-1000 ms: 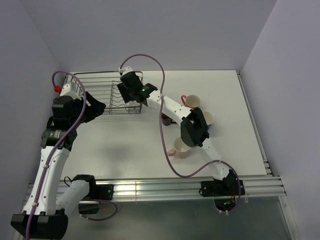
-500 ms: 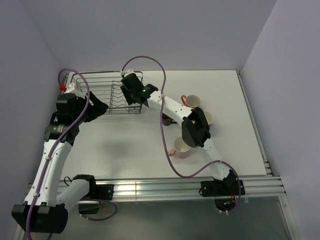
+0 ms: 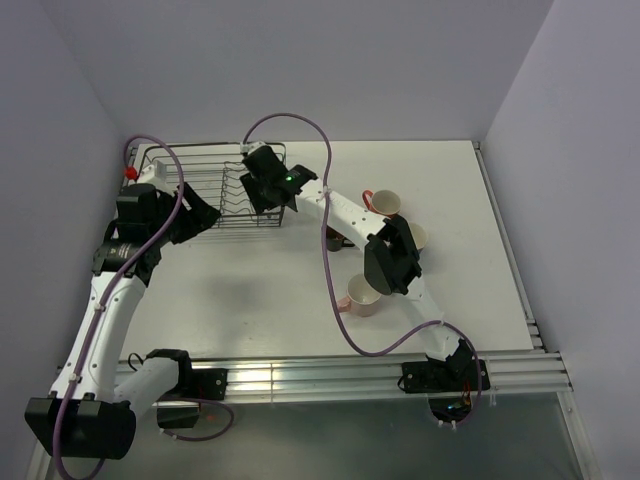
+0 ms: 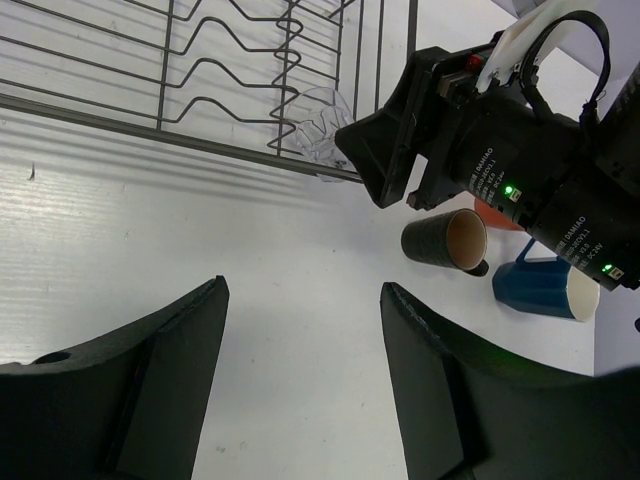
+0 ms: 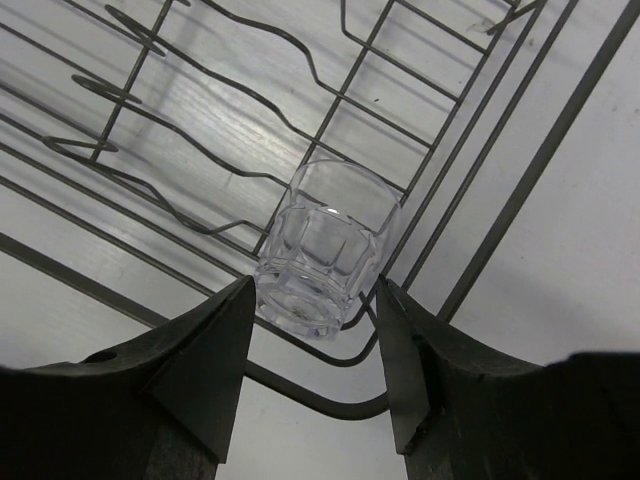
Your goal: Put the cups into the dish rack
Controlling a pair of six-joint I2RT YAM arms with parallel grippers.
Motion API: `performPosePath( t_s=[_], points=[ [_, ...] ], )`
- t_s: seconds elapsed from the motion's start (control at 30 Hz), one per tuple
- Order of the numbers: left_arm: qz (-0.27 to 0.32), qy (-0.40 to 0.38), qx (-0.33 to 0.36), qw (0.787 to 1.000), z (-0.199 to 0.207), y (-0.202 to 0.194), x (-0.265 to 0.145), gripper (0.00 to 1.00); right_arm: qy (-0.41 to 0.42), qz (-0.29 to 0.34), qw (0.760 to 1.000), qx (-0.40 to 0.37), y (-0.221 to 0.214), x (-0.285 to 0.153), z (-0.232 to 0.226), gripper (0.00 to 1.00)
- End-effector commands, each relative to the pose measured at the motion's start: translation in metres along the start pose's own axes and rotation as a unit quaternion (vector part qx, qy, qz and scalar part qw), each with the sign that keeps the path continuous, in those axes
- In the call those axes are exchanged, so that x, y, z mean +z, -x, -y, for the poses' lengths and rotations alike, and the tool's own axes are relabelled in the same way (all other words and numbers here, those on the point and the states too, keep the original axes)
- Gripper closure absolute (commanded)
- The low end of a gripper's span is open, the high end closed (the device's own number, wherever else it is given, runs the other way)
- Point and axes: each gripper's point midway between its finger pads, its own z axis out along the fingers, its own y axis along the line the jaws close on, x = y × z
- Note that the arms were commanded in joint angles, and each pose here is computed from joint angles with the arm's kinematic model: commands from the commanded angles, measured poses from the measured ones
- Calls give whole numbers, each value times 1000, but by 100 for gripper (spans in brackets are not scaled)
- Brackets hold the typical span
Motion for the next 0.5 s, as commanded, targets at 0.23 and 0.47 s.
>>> performPosePath(
  t_s=[0.23, 0.47],
  points=[
    [6, -19, 16, 1000, 5, 1, 3, 31, 53, 50, 997, -8, 29, -25, -22, 41],
    [7, -17, 17, 1000, 4, 1, 3, 31, 59, 93, 994, -10, 49, -33, -26, 41]
  ],
)
